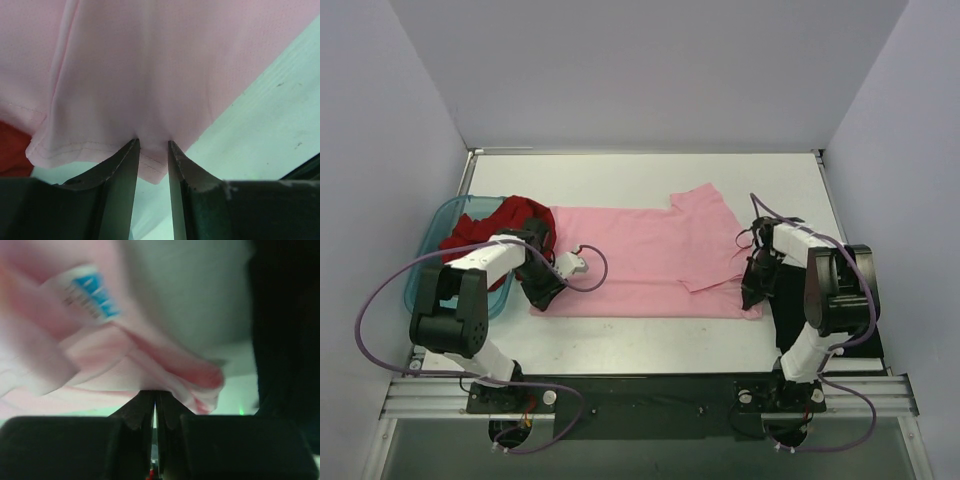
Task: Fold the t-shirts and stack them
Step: Fold the flattened tshirt in 1/3 of the way
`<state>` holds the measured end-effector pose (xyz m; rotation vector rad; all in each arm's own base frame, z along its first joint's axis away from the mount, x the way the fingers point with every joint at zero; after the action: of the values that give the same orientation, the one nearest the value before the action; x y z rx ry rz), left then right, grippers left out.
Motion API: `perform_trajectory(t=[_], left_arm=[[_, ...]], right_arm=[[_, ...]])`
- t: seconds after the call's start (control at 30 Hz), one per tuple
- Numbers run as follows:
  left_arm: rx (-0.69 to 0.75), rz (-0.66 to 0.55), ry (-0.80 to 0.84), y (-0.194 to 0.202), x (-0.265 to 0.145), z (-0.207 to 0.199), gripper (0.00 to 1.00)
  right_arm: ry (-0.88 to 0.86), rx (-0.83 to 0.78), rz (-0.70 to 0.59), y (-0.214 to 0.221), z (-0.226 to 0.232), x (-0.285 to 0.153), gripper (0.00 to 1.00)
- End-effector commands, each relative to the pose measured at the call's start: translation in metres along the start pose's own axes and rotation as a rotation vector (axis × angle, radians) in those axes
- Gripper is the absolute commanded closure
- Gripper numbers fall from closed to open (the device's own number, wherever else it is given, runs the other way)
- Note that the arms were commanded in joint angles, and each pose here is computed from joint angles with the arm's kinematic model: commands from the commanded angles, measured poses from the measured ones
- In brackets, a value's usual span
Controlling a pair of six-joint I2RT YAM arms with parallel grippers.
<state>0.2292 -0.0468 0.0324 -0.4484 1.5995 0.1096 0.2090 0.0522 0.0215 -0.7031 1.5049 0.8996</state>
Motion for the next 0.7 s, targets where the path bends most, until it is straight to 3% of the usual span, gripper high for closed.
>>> perform_trajectory(t=[0.0,0.2,0.4,0.43,0.53,0.6,0.67], left_arm=[[0.014,0.057,-0.099,0.011,0.019,0.021,0.6],[0.033,0.057,-0.041,0.018,0.018,0.002,0.59],[0.084,-0.034,-0.035,-0.009,-0.024,0.001,0.47],[0.104,-0.067,-0.041,-0.018,-0.035,0.002,0.44],[0.137,-0.106,-0.006,-0.025,-0.049,-0.008,0.4],[0.173,-0.109,0.012,-0.024,-0.049,-0.014,0.37],[0.206,-0.088,0.019,-0.016,-0.041,-0.018,0.34]], right_arm=[[0.036,0.116,-0.03,-0.011,-0.025,0.003,1.0],[0.041,0.16,-0.027,-0.012,-0.042,0.0,1.0],[0.03,0.174,-0.121,-0.016,-0.045,-0.036,0.98],[0.027,0.179,-0.136,-0.013,-0.047,-0.044,0.95],[0.004,0.204,-0.127,-0.001,-0.047,-0.051,0.67],[-0.014,0.232,-0.101,0.01,-0.046,-0.046,0.58],[-0.026,0.256,-0.089,0.016,-0.046,-0.04,0.55]])
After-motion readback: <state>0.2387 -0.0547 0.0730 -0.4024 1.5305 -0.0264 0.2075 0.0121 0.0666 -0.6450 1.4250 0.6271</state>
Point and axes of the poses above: each gripper's point midway between its finger pads, its own x axis out along the fingers, its own z axis along the line the jaws close on, y = z × x, the point moved 1 cm from there along -x, back along the fingers, and after that the axes turned 11 degrees about x, right-handed, at the moved point
